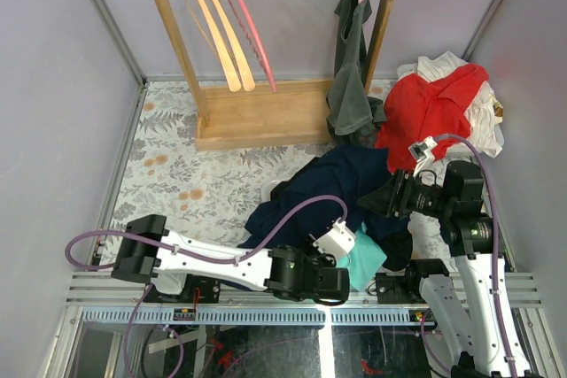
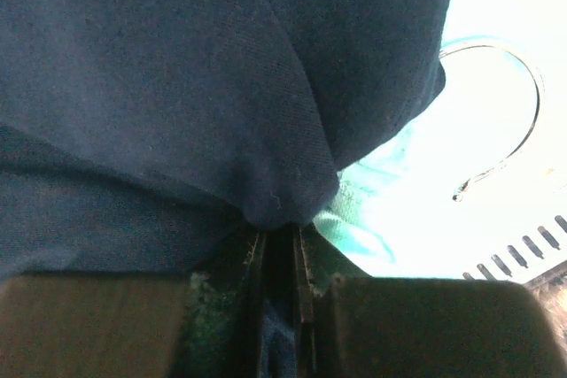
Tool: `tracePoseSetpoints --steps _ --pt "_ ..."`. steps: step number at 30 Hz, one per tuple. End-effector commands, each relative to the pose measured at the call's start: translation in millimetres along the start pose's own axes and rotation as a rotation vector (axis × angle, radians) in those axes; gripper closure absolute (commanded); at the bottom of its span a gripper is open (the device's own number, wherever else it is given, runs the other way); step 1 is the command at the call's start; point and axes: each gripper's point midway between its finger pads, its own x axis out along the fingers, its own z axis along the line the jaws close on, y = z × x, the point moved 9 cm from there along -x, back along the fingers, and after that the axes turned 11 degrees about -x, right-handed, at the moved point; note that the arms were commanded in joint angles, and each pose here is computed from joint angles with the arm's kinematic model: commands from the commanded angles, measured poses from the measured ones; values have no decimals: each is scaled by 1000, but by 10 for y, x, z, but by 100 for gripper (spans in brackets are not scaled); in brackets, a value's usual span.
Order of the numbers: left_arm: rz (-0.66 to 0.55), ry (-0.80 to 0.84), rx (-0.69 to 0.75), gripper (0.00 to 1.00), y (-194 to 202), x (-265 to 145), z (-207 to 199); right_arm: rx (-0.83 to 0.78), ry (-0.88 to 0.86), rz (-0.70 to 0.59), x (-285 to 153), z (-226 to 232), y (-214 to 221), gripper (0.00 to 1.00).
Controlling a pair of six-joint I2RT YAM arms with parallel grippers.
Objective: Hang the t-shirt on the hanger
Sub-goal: Pick up the hanger from the bin.
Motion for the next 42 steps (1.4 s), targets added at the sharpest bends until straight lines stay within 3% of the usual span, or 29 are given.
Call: tracePoseSetpoints --steps 1,12,22,29,42 --pt "-74 95 -86 97 -180 -426 28 -49 -13 -41 -98 174 -115 37" --pt "-215 311 -237 99 -577 -1034 446 -107 -16 -81 -255 392 -203 34" --pt "-271 530 -330 97 -652 -1229 702 -61 -176 -163 -152 429 -311 32" --pt "-274 549 -344 98 -688 -1275 780 -28 -189 -208 -78 419 -533 31" --pt "-356 659 -467 100 -958 -1948 1239 -269 -34 -154 -292 636 -952 33"
